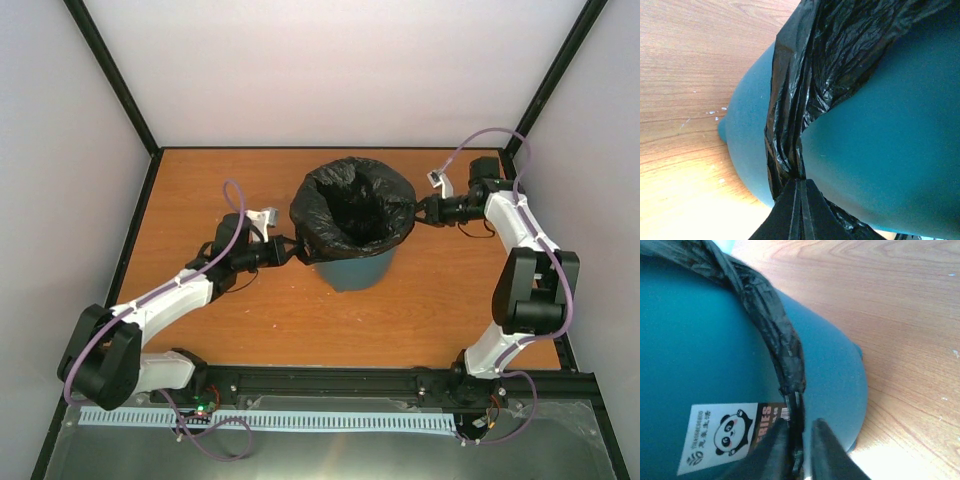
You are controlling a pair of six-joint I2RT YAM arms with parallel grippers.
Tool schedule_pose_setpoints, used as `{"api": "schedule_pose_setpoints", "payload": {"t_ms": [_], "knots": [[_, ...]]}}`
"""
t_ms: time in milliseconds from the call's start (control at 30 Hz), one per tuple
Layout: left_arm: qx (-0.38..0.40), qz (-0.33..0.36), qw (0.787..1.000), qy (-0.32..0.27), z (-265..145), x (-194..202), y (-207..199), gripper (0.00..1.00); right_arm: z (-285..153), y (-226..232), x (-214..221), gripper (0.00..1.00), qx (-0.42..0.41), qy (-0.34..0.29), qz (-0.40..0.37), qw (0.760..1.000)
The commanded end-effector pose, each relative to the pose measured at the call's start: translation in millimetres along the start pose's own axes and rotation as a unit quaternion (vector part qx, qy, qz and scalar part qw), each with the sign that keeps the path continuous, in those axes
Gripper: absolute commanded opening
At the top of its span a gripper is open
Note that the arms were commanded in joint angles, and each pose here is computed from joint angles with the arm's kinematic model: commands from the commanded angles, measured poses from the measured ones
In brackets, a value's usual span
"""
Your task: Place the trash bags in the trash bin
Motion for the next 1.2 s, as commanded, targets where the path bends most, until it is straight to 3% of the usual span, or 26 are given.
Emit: {"api": "schedule_pose_setpoints", "payload": {"t_ms": [0, 133, 433, 533, 600, 667, 767, 833, 1000, 1167], "knots": [[-0.006, 0.023, 1.000, -0.010, 3.4, -11.3, -3.7, 0.01, 9.0, -7.9, 4.0, 0.05, -0.007, 0.010, 0.016, 1.000], [-0.072, 0.011, 0.997, 0.018, 15.5, 4.0, 20.3, 0.01, 23.5, -30.5, 20.0, 0.03, 0.005, 0.033, 0.046, 0.998], [-0.069, -0.027, 0.995, 0.070, 41.4, 36.4, 45.4, 0.00, 42.3, -63.3, 40.1, 0.03, 0.058, 0.066, 0.081, 0.993], [-0.068, -0.028, 0.995, 0.069, 38.9, 34.3, 43.1, 0.01, 43.7, -63.8, 41.3, 0.08, 0.058, 0.074, 0.082, 0.992], [-0.066, -0.025, 0.996, 0.063, 33.3, 30.3, 38.1, 0.01, 39.1, -57.2, 39.5, 0.17, 0.057, 0.074, 0.069, 0.993], [-0.070, -0.022, 0.996, 0.059, 25.1, 27.5, 33.1, 0.15, 28.1, -45.0, 37.4, 0.27, 0.059, 0.062, 0.047, 0.995], [-0.070, -0.015, 0.996, 0.053, 7.5, 22.3, 21.9, 0.54, 5.3, -29.9, 36.4, 0.40, 0.070, 0.035, 0.017, 0.997], [-0.074, -0.012, 0.996, 0.052, -4.6, 21.6, 16.1, 0.66, -9.6, -24.9, 35.3, 0.46, 0.075, 0.022, 0.000, 0.997], [-0.095, -0.002, 0.994, 0.046, -34.4, 20.3, 4.1, 0.74, -44.7, -31.1, 18.8, 0.50, 0.097, -0.018, -0.014, 0.995], [-0.113, 0.018, 0.993, 0.013, -62.3, -0.5, -14.6, 0.75, -42.8, -29.1, -10.5, 0.50, 0.113, -0.045, -0.037, 0.992]]}}
Point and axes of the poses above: each gripper's point midway between its finger pads, its own z axis out along the fingers, its own y axis along the line the jaws close on, x = y × z, the point moved 9 cm from there along -z, back along the fingers, and after that the axes turned 11 degrees about z, right-handed, at the moved point
